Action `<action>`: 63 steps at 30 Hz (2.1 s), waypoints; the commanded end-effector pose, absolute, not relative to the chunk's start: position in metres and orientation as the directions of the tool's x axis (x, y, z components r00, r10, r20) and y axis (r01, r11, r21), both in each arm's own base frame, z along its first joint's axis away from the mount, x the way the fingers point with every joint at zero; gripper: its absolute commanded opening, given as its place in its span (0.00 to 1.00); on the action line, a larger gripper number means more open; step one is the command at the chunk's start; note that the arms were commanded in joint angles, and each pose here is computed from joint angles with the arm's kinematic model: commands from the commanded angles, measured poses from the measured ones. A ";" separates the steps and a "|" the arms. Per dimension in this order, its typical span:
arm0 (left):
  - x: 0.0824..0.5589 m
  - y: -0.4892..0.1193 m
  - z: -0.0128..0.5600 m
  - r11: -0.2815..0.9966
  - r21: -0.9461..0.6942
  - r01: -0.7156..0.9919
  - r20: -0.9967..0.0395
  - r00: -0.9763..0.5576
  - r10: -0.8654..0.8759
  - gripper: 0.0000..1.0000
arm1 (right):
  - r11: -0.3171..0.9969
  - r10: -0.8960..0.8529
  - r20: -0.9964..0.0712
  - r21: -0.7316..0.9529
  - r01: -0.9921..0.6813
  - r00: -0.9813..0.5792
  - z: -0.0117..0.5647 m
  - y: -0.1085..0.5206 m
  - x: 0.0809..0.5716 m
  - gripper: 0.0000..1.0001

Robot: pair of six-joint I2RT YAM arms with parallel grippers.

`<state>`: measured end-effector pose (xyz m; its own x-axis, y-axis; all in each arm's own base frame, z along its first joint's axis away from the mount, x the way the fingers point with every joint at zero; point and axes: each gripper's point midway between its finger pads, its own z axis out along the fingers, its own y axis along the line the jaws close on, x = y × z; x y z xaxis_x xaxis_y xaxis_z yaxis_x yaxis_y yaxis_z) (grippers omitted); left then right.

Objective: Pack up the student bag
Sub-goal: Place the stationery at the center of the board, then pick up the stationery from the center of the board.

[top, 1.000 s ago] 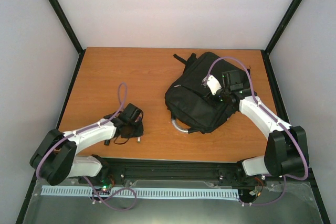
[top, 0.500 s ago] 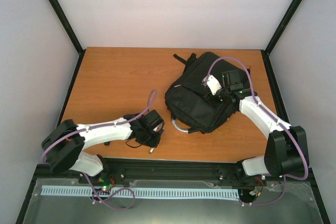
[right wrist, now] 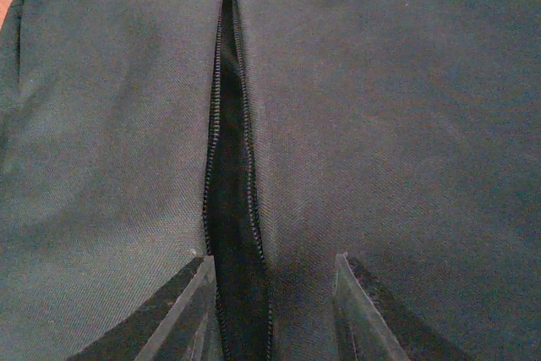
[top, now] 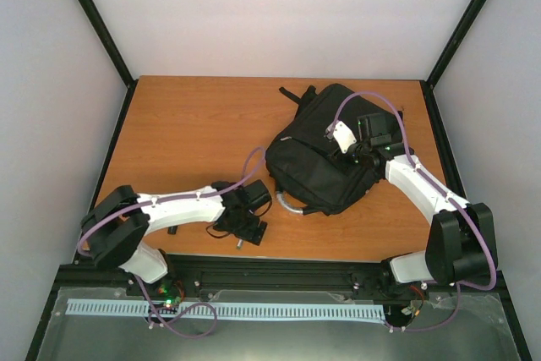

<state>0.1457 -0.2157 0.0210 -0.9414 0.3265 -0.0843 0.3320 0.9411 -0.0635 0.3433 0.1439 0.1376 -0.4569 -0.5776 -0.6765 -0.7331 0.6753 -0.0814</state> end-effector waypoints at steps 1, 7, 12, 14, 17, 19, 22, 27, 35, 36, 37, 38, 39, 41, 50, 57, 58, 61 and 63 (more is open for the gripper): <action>0.148 -0.215 0.059 0.946 -0.070 0.318 -0.155 -0.940 0.304 1.00 | 0.669 -0.573 -0.685 -0.074 -0.739 -0.450 0.142 0.146 0.344 0.38; 0.147 -0.205 0.086 0.950 -0.028 0.310 -0.141 -0.942 0.304 1.00 | 0.667 -0.570 -0.686 -0.066 -0.742 -0.452 0.141 0.147 0.343 0.39; 0.152 -0.212 0.089 0.920 -0.057 0.388 -0.212 -0.905 0.369 1.00 | 0.668 -0.570 -0.688 -0.071 -0.741 -0.449 0.143 0.146 0.343 0.39; 0.158 -0.215 0.101 0.908 -0.078 0.412 -0.285 -0.882 0.376 1.00 | 0.669 -0.569 -0.690 -0.072 -0.740 -0.448 0.144 0.146 0.343 0.39; 0.175 -0.209 0.133 0.918 -0.057 0.392 -0.415 -0.846 0.335 1.00 | 0.669 -0.569 -0.690 -0.073 -0.740 -0.447 0.144 0.146 0.343 0.39; 0.189 -0.188 0.138 0.954 0.046 0.295 -0.463 -0.840 0.283 1.00 | 0.667 -0.569 -0.690 -0.069 -0.742 -0.448 0.143 0.147 0.343 0.39; 0.194 -0.162 0.124 0.946 0.237 0.220 -0.383 -0.874 0.299 1.00 | 0.666 -0.569 -0.689 -0.067 -0.743 -0.448 0.144 0.147 0.343 0.39; 0.177 -0.208 0.094 0.936 0.046 0.348 -0.290 -0.892 0.346 0.83 | 0.666 -0.572 -0.690 -0.074 -0.742 -0.444 0.144 0.147 0.343 0.39; 0.134 -0.225 0.047 0.926 -0.099 0.364 -0.060 -0.931 0.360 0.48 | 0.664 -0.572 -0.689 -0.070 -0.744 -0.446 0.143 0.147 0.343 0.39; 0.132 -0.225 0.045 0.926 -0.101 0.364 -0.053 -0.931 0.360 0.46 | 0.663 -0.573 -0.688 -0.070 -0.745 -0.446 0.143 0.147 0.343 0.39; 0.130 -0.223 0.043 0.926 -0.103 0.363 -0.046 -0.932 0.360 0.45 | 0.663 -0.573 -0.688 -0.070 -0.745 -0.445 0.143 0.147 0.343 0.39; 0.128 -0.222 0.041 0.927 -0.104 0.360 -0.039 -0.933 0.358 0.44 | 0.663 -0.573 -0.688 -0.071 -0.745 -0.444 0.143 0.147 0.343 0.39; 0.126 -0.221 0.039 0.928 -0.106 0.358 -0.030 -0.934 0.356 0.43 | 0.663 -0.574 -0.687 -0.072 -0.745 -0.445 0.143 0.147 0.343 0.39; 0.122 -0.220 0.035 0.930 -0.111 0.351 -0.010 -0.936 0.352 0.40 | 0.663 -0.575 -0.686 -0.071 -0.745 -0.446 0.142 0.147 0.343 0.39; 0.122 -0.210 0.020 0.941 -0.039 0.335 0.011 -0.942 0.336 0.29 | 0.665 -0.574 -0.683 -0.068 -0.744 -0.451 0.141 0.147 0.343 0.39; 0.126 -0.205 0.014 0.943 0.014 0.333 0.011 -0.943 0.332 0.21 | 0.666 -0.576 -0.681 -0.069 -0.743 -0.452 0.140 0.146 0.344 0.39; 0.126 -0.204 0.013 0.943 0.018 0.333 0.013 -0.943 0.332 0.20 | 0.666 -0.576 -0.681 -0.069 -0.743 -0.453 0.140 0.146 0.344 0.39; 0.126 -0.202 0.010 0.944 0.038 0.327 0.023 -0.945 0.326 0.16 | 0.666 -0.576 -0.681 -0.070 -0.743 -0.452 0.140 0.146 0.344 0.39; 0.127 -0.200 0.009 0.945 0.053 0.324 0.025 -0.946 0.323 0.13 | 0.666 -0.575 -0.682 -0.070 -0.743 -0.451 0.141 0.146 0.344 0.39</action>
